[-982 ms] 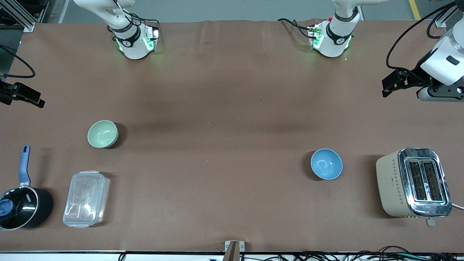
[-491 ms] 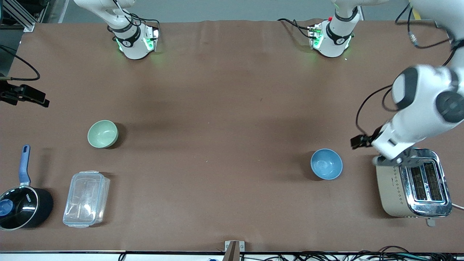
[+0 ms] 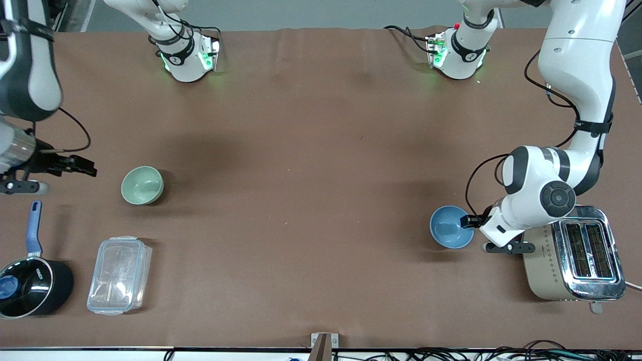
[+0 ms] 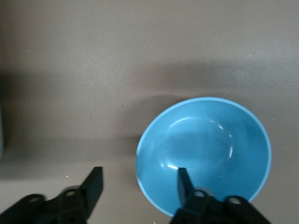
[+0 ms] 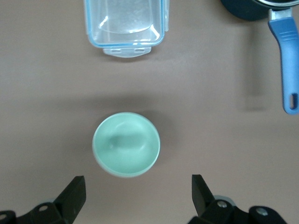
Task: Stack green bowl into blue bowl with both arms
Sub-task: 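Reach the right gripper to the green bowl while the left gripper reaches the blue bowl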
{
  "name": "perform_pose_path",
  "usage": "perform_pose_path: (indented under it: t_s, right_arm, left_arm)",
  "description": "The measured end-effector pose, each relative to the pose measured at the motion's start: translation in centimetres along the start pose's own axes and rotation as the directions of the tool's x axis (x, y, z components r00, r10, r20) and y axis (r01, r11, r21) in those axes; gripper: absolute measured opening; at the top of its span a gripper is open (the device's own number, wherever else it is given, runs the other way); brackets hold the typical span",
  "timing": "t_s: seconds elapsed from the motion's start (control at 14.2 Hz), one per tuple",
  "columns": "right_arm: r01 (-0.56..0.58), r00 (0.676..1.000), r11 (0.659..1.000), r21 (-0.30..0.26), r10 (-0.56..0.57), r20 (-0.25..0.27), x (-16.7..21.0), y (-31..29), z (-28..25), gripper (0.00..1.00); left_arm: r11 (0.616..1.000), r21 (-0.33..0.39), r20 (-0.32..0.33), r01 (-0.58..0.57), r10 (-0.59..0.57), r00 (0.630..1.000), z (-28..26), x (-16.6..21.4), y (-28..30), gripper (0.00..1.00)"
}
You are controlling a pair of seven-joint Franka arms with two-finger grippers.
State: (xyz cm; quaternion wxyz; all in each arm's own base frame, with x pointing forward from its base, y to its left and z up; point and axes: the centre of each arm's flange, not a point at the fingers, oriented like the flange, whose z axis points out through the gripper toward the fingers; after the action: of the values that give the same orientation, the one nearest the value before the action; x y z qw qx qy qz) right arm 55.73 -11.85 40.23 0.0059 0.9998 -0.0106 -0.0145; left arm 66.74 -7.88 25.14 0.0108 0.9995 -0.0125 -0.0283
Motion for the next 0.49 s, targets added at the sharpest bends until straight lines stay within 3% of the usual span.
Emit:
perform_pose_path:
  t_s: [0.21, 0.49]
  right_arm:
    - [0.004, 1.0, 1.0, -0.004, -0.004, -0.014, -2.5, 0.5, 7.6, 1.0]
    - [-0.006, 0.999, 1.0, -0.016, 0.006, -0.034, -4.0, 1.9, 13.7, 1.0]
  left_arm:
    - [1.0, -0.001, 0.009, 0.005, -0.005, 1.0, 1.0, 0.0, 0.0, 0.53]
    - [1.0, -0.003, 0.012, 0.005, -0.005, 1.0, 1.9, 0.1, 0.0, 0.52]
